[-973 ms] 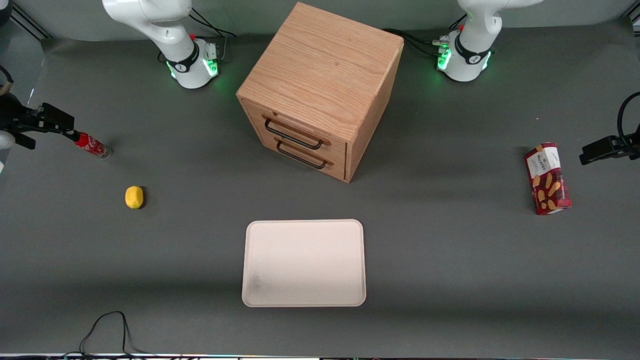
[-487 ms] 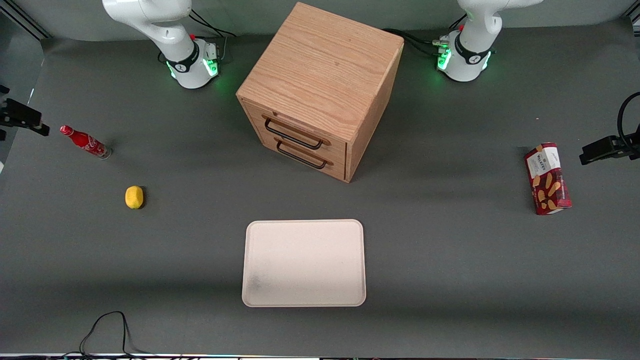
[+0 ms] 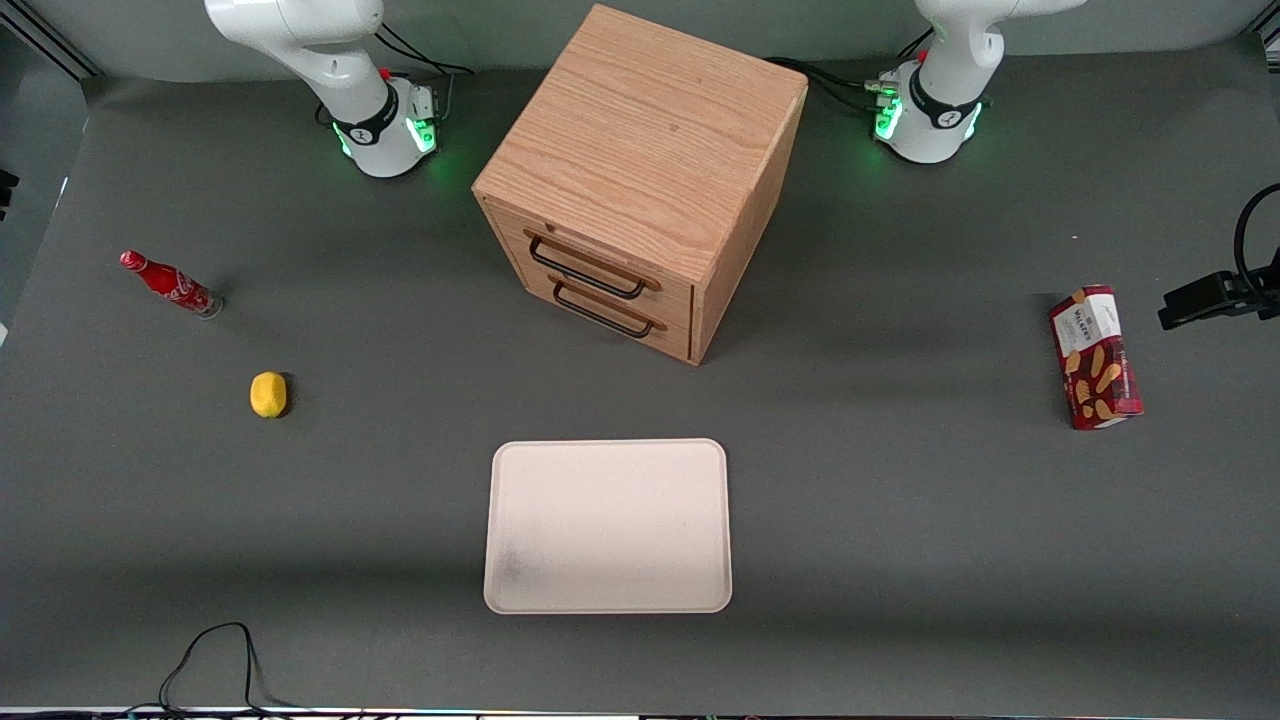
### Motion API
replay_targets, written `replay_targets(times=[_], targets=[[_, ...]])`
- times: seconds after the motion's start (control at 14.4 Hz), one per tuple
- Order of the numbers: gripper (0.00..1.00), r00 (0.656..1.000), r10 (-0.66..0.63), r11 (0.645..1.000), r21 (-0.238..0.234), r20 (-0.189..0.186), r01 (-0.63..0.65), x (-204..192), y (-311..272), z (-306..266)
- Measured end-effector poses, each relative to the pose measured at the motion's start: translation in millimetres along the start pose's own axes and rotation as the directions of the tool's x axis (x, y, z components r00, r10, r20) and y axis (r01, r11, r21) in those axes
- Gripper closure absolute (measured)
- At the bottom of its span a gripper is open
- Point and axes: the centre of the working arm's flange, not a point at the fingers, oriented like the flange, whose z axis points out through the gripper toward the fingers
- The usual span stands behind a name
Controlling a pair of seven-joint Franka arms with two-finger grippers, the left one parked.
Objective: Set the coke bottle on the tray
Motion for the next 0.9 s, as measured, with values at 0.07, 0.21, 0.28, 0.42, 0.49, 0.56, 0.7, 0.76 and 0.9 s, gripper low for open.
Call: replay_targets(times=[0.07, 0.21, 0.28, 0.42, 0.49, 0.56, 0.7, 0.76, 0.9], targets=[[0.0, 1.0, -0.007, 1.0, 0.011, -0.008, 0.007, -16, 18, 1], [0.0, 1.0, -0.017, 1.0, 0.009, -0.014, 0.017, -43, 47, 4], [0.0, 0.999, -0.024, 1.0, 0.002, -0.023, 0.024, -53, 56, 4], [0.0, 0.999, -0.025, 1.0, -0.005, -0.034, 0.025, -75, 68, 6], [0.0, 0.999, -0.026, 1.0, -0.003, -0.038, 0.026, -85, 72, 8], [0.0, 0.999, -0.03, 1.0, 0.003, -0.043, 0.03, -94, 74, 10], [0.0, 0.998, -0.037, 0.999, 0.013, -0.05, 0.038, -103, 72, 13], [0.0, 0.998, -0.041, 0.999, 0.019, -0.046, 0.042, -103, 71, 17], [0.0, 0.998, -0.051, 0.998, 0.023, -0.046, 0.052, -99, 68, 36]])
